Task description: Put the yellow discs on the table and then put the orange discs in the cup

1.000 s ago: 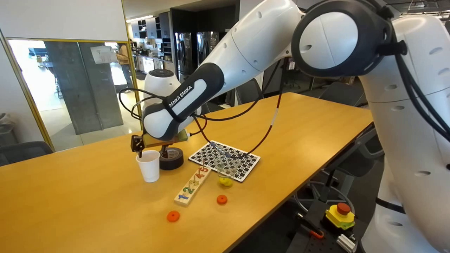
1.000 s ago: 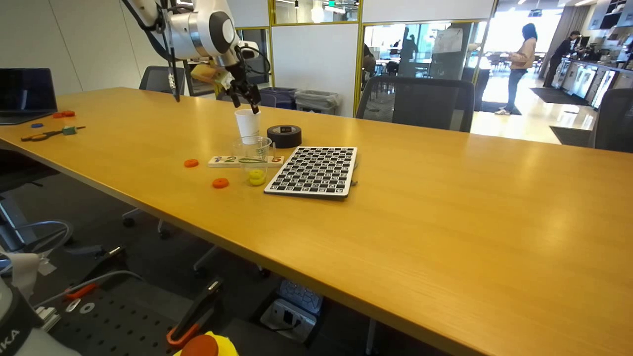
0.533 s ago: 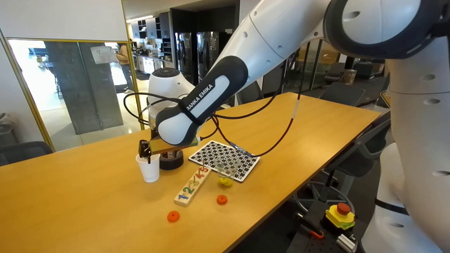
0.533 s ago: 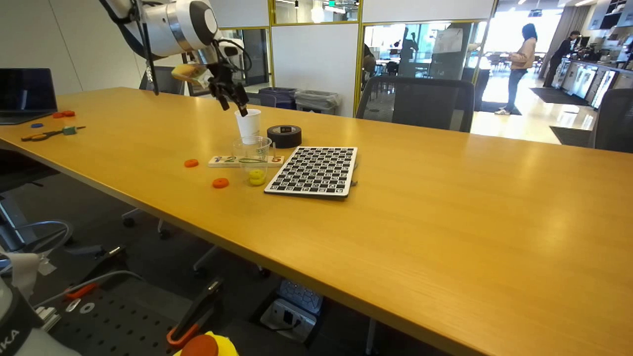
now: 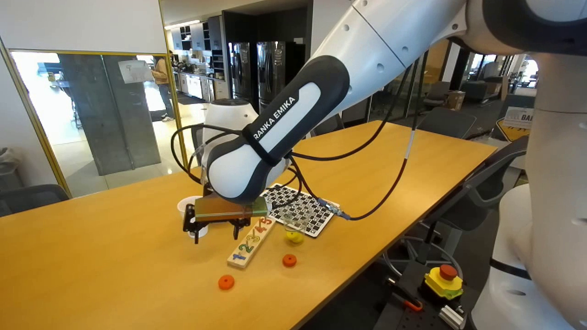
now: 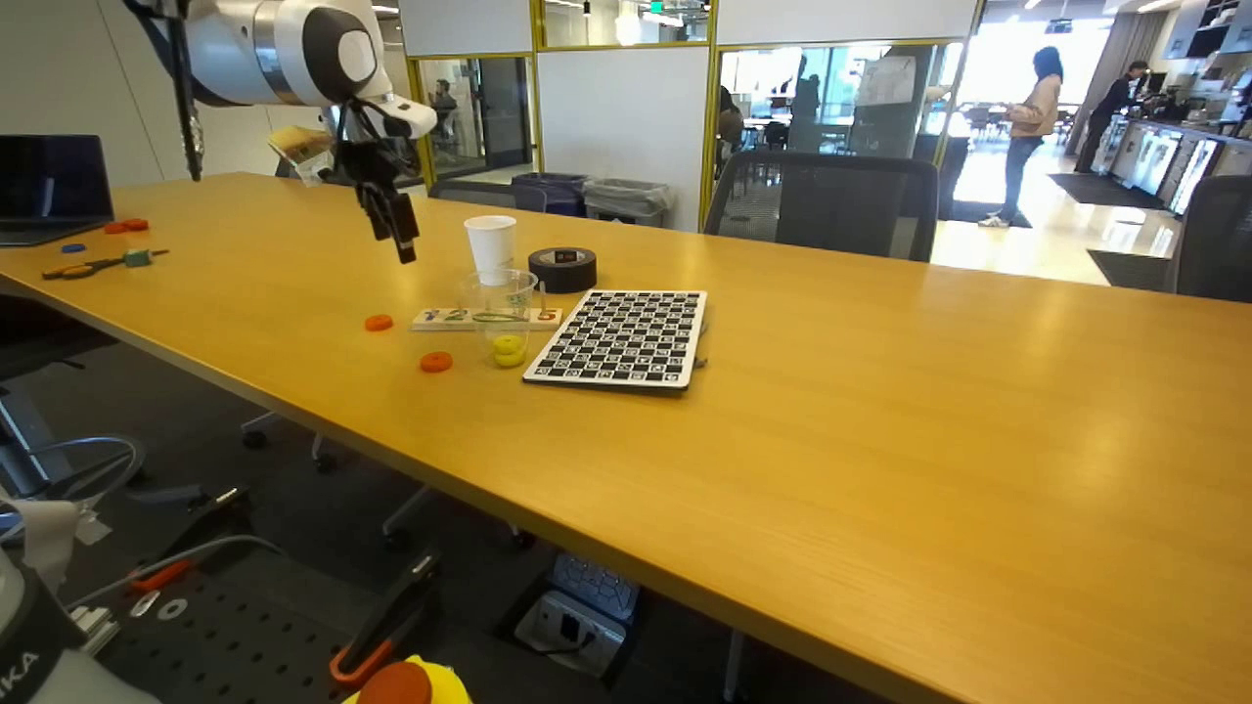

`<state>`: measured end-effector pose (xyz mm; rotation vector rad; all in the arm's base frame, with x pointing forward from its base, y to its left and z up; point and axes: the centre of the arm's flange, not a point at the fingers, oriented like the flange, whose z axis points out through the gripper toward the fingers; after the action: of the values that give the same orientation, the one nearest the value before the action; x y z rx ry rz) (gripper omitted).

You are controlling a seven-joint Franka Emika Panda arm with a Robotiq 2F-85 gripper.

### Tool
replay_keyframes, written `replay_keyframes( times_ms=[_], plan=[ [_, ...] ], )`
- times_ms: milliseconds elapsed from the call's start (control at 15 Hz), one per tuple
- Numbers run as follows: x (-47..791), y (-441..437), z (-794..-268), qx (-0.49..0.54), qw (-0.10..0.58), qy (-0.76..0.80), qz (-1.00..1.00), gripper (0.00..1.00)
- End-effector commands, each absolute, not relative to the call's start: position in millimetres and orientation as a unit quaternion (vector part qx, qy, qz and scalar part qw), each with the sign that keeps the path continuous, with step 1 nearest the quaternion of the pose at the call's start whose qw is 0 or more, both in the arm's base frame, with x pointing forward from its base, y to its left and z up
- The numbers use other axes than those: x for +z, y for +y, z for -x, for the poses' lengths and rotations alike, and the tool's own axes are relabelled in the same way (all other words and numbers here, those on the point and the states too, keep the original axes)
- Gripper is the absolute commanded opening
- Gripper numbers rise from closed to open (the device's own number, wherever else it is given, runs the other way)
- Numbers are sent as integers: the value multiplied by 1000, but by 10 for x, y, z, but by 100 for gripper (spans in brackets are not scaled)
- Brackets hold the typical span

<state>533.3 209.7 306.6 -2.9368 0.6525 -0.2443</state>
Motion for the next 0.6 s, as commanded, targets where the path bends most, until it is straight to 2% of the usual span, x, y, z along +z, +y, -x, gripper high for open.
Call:
replay_keyframes(
  times_ms=[0,533],
  plan=[
    [2893,2042,-5193,-65,61,311,946,100],
    [2542,2139,-5107,-19,-9,450,893,100]
  ],
)
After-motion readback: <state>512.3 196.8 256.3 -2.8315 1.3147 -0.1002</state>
